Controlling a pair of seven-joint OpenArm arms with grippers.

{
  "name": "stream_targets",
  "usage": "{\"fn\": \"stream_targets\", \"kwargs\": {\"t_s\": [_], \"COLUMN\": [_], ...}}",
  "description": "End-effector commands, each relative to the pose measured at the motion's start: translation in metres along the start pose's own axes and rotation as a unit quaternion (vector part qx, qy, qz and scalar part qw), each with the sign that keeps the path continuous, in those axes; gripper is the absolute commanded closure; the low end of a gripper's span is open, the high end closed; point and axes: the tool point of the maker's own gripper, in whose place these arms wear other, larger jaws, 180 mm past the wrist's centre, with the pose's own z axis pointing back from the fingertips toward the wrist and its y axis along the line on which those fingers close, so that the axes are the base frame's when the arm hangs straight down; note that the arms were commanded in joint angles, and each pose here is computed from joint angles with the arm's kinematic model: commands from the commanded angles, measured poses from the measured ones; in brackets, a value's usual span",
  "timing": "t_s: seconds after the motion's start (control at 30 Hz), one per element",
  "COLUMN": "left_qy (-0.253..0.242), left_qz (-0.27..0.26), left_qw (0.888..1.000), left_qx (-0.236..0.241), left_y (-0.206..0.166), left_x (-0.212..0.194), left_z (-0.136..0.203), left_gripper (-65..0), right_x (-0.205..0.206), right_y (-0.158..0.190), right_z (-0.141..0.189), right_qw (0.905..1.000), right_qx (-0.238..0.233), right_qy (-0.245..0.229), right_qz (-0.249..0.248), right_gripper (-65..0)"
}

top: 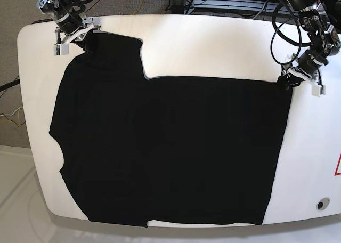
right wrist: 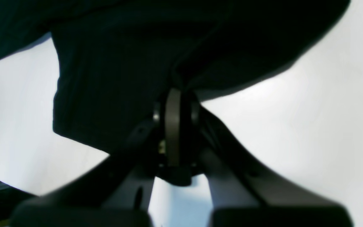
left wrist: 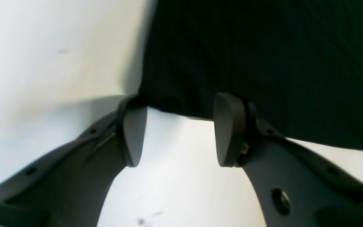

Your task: Fold the T-shirt properly

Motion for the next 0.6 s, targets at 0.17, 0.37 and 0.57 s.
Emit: {"fn": "stream_targets", "kwargs": {"t_s": [0.17, 0.37, 0.57], "left_qy": [-0.024, -0.017, -0.002], "left_qz": [-0.006, -0.006, -0.012], "left_qw": [1.0, 1.0, 1.0], "left_qx": [0.008, 0.007, 0.007], "left_y": [0.0066, 0.0059, 0.0068], "left_x": [0.0123, 0.0091, 0.0037], "left_z": [0.0061, 0.0061, 0.0081], "left_gripper": [-35.5, -34.0, -17.2], "right_x": [0.017, 0.0161, 0.0164], "right_y": [0.0006, 0.0003, 0.0004], "right_z": [0.0041, 0.0037, 0.0039], "right_qw": [0.9996, 0.9996, 0.9995], "right_qx": [0.005, 0.004, 0.004], "right_qy": [-0.027, -0.026, -0.027], "right_qz": [0.012, 0.012, 0.012], "right_gripper": [0.0, 0.0, 0.0]}}
